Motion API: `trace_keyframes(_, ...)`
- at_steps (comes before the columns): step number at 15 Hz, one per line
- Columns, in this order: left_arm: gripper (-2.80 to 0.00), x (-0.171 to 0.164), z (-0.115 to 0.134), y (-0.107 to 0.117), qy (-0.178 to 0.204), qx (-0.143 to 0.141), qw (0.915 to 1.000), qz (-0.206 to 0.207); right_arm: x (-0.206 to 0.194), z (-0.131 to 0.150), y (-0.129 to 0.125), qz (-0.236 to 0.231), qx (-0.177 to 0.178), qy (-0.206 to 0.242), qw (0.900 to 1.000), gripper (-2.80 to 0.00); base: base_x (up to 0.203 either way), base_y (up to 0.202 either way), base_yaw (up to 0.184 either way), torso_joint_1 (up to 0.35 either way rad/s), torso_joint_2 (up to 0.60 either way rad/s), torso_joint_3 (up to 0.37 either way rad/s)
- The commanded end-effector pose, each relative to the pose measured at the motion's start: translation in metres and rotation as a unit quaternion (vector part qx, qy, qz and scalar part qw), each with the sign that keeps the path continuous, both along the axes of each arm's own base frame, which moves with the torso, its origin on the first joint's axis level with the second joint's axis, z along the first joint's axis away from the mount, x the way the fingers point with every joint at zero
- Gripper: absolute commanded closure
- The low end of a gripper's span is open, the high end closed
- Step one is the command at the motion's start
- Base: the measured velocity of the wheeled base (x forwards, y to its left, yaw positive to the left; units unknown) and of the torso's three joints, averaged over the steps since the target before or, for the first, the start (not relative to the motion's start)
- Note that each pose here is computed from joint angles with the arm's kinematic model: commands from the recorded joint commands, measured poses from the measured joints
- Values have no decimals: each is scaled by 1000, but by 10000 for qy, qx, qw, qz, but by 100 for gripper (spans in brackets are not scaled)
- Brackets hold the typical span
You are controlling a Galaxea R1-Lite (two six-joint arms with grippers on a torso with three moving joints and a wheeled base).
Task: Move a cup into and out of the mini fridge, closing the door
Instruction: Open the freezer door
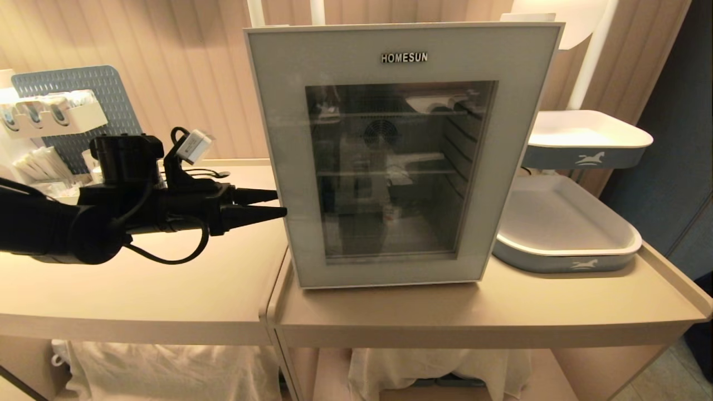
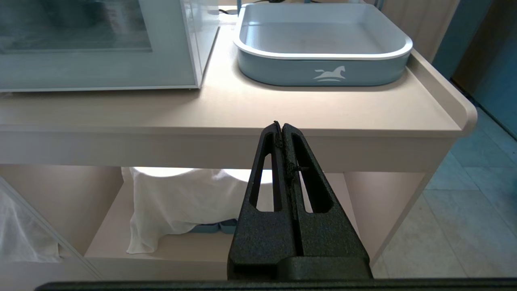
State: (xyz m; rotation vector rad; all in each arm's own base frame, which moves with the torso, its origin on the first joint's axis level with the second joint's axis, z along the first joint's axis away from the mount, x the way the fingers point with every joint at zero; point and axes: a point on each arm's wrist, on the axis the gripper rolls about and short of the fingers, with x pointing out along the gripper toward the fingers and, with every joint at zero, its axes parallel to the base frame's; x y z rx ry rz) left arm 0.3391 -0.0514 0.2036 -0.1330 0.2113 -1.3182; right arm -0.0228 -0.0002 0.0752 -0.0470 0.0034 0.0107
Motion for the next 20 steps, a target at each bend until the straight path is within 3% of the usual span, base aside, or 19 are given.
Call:
trace_keyframes(1, -280, -24, 22, -3, -291, -47, 9994, -159, 0, 0, 0, 8, -10, -11, 10000, 0, 0, 0, 0, 0, 0, 0)
trace_keyframes(6, -280, -90, 60, -18, -477, -213, 9973, -515, 0, 0, 0, 8, -10, -11, 10000, 0, 0, 0, 0, 0, 0, 0)
trace_keyframes(9, -280, -153, 85, -22, -777, -386, 9922, -893, 0, 0, 0, 8, -10, -11, 10000, 0, 0, 0, 0, 0, 0, 0)
trace_keyframes(12, -280, -231, 112, -25, -811, -743, 9766, -1847, 0, 0, 0, 8, -10, -3, 10000, 0, 0, 0, 0, 0, 0, 0)
trace_keyframes(14, -280, -272, 121, -11, -755, -825, 9649, -2375, 0, 0, 0, 8, -10, -10, 10000, 0, 0, 0, 0, 0, 0, 0)
trace_keyframes(15, -280, -284, 121, -3, -691, -804, 9646, -2416, 0, 0, 0, 8, -10, 4, 10000, 0, 0, 0, 0, 0, 0, 0)
trace_keyframes(17, -280, -292, 118, 9, -663, -789, 9778, -1823, 0, 0, 0, 16, -26, 28, 10000, 0, 0, 0, 0, 0, 0, 0)
trace_keyframes(19, -280, -297, 114, 21, -670, -825, 9928, -548, 0, 0, 0, 16, -26, 28, 10000, 0, 0, 0, 0, 0, 0, 0)
trace_keyframes(20, -280, -299, 112, 27, -675, -839, 9938, 258, 0, 0, 0, 16, -26, 28, 10000, 0, 0, 0, 0, 0, 0, 0)
